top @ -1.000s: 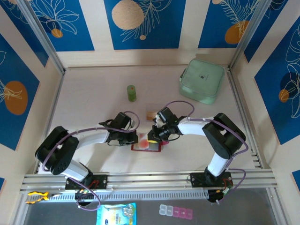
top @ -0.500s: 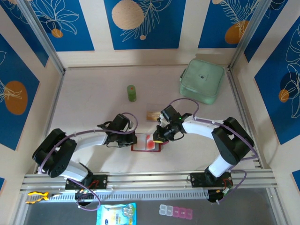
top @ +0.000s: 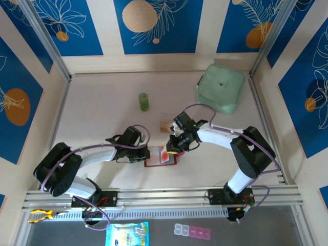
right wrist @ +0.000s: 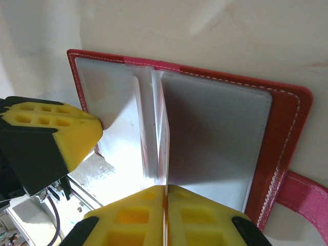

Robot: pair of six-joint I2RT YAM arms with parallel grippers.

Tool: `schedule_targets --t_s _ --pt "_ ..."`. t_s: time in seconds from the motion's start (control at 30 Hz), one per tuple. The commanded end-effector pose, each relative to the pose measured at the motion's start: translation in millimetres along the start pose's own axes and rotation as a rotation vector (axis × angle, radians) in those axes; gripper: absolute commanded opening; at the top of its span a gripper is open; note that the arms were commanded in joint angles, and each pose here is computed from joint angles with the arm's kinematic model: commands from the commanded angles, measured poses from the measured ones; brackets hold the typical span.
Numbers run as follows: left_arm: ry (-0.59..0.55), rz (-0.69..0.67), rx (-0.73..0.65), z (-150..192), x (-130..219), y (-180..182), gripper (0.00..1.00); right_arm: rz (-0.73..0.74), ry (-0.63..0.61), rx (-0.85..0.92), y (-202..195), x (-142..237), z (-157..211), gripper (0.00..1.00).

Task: Take the credit cards out of the card holder

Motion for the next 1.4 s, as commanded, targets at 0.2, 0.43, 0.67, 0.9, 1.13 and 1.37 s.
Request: schedule_targets --t_s 0.2,0.43,0.67,0.9,1.13,1.37 --pt "0.018 -0.002 -0.004 6.6 1.6 0.3 0.05 0.035 0.017 -0.016 4.2 -5.9 5.1 0.15" --pt "0.025 0.001 -0.014 7.6 2.0 0.1 0.05 0.016 0.003 -0.043 3.5 -3.1 14.8 0.16" --pt "0.023 -0.01 -0.031 3.9 3.1 -1.4 0.05 0.023 -0.02 -0.037 2.5 0.2 16.2 0.1" --pt "0.017 -0.026 -0.051 -2.7 5.1 -5.1 0.06 0.0 -0.069 0.008 9.3 19.2 15.4 0.06" --pt "0.025 -0.032 -0.051 -6.1 2.0 -4.7 0.07 0.002 -0.077 0.167 13.4 43.9 7.5 0.06" --pt "0.008 -0.041 -0.062 -7.1 9.1 -7.3 0.1 0.063 -0.082 0.57 19.8 61.7 -3.7 0.06"
Point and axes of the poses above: each hand's point on the last joint's axis, 136 mm out from that joint toward the fingers, its own x axis back along the fingers, its own y axis along the line the jaws close on, z = x × y, the point moved 7 cm from there along x, back along the fingers, and after that the axes turned 13 degrees about -x, right-handed, at the moved point
